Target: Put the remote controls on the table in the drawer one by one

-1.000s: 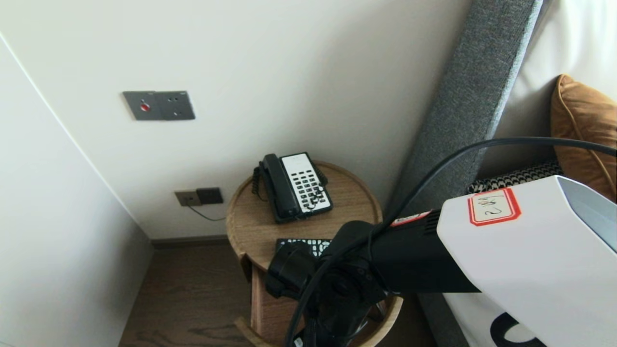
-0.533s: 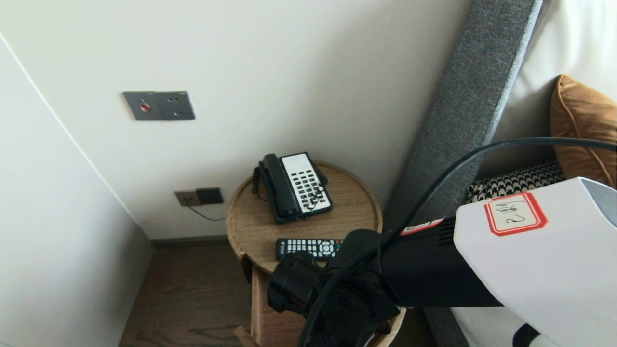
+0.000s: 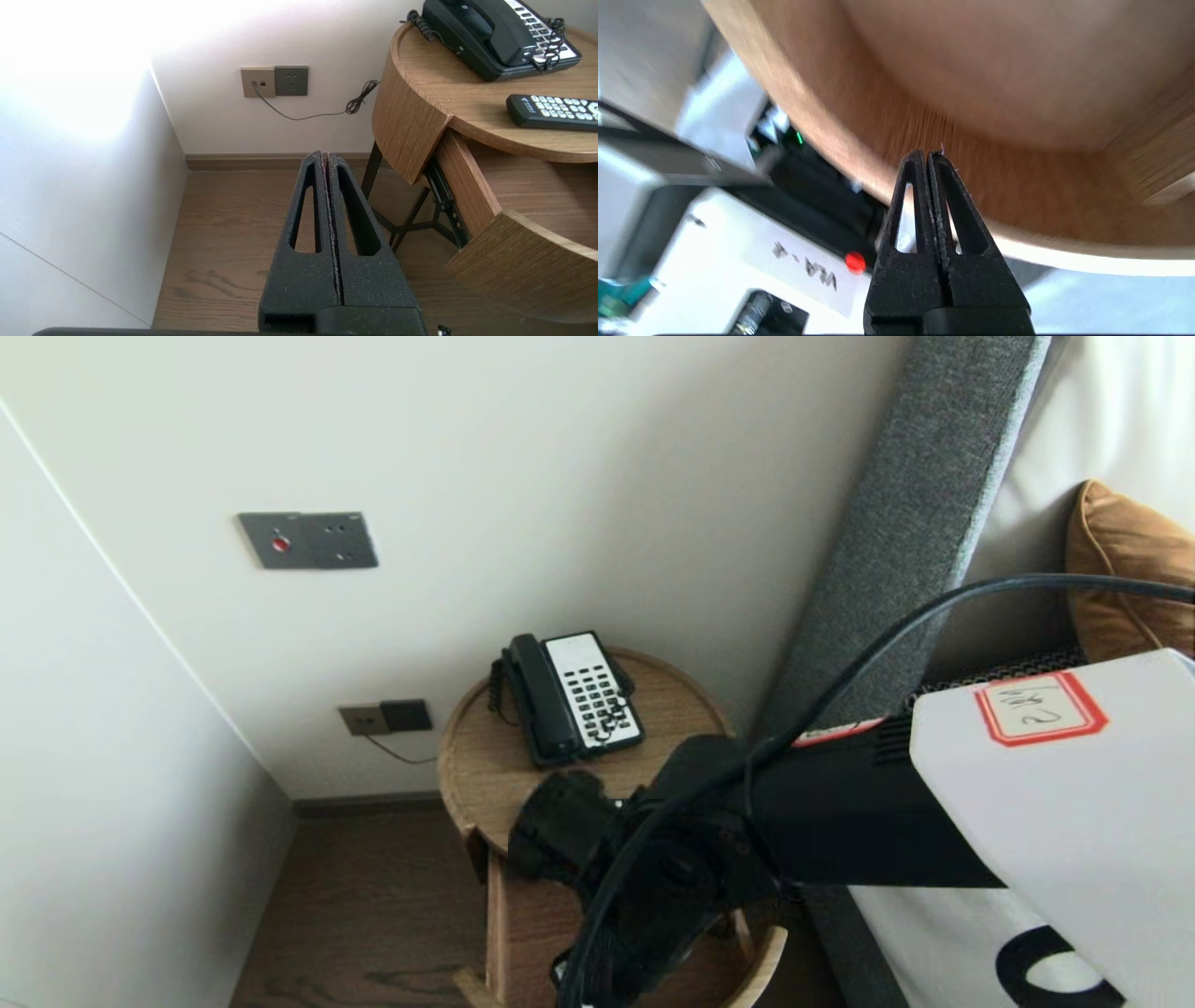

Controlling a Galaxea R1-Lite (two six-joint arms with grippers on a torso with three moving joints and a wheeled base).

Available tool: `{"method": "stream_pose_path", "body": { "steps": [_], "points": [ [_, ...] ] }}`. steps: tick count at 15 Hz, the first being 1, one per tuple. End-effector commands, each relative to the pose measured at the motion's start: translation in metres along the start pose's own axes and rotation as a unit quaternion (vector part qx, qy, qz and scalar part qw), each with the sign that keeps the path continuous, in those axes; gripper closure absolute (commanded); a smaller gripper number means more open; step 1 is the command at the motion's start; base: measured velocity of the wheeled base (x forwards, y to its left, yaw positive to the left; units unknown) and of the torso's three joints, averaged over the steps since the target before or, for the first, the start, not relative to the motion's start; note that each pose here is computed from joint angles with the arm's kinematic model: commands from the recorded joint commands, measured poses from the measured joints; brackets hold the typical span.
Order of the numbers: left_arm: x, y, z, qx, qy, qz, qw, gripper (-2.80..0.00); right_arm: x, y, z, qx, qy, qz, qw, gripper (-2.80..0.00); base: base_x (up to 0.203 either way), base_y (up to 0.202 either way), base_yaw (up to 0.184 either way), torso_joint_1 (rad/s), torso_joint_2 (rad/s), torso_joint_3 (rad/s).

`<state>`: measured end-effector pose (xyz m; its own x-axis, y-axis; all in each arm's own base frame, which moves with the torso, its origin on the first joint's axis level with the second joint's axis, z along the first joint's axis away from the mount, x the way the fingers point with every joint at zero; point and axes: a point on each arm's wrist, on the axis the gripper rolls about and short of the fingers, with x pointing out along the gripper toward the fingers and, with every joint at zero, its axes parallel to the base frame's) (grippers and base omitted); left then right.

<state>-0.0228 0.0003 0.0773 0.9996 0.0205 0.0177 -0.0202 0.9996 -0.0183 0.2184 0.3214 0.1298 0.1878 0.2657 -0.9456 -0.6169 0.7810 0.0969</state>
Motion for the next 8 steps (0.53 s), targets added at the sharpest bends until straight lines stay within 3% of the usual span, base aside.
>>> {"method": "stream_pose_path", "body": {
  "steps": [1,4,7,8],
  "points": [
    [0.000,0.000,0.000,0.000,-0.002,0.000,1.0000,0.00,-0.014,-0.005,0.016,0.011,-0.037,0.006,0.999,0.00,0.000,0.000,0.000,0.000,0.00,0.000],
    [0.000,0.000,0.000,0.000,-0.001,0.000,1.0000,0.00,-0.033,-0.014,0.035,0.018,-0.079,0.008,0.997,0.00,0.000,0.000,0.000,0.000,0.00,0.000],
    [0.000,0.000,0.000,0.000,-0.003,0.000,1.0000,0.00,-0.038,-0.025,0.046,-0.005,-0.074,-0.013,0.997,0.00,0.000,0.000,0.000,0.000,0.00,0.000],
    [0.000,0.000,0.000,0.000,-0.003,0.000,1.0000,0.00,-0.035,-0.028,0.048,-0.027,-0.072,-0.035,0.996,-2.80,0.000,0.000,0.000,0.000,0.00,0.000]
  ]
}}
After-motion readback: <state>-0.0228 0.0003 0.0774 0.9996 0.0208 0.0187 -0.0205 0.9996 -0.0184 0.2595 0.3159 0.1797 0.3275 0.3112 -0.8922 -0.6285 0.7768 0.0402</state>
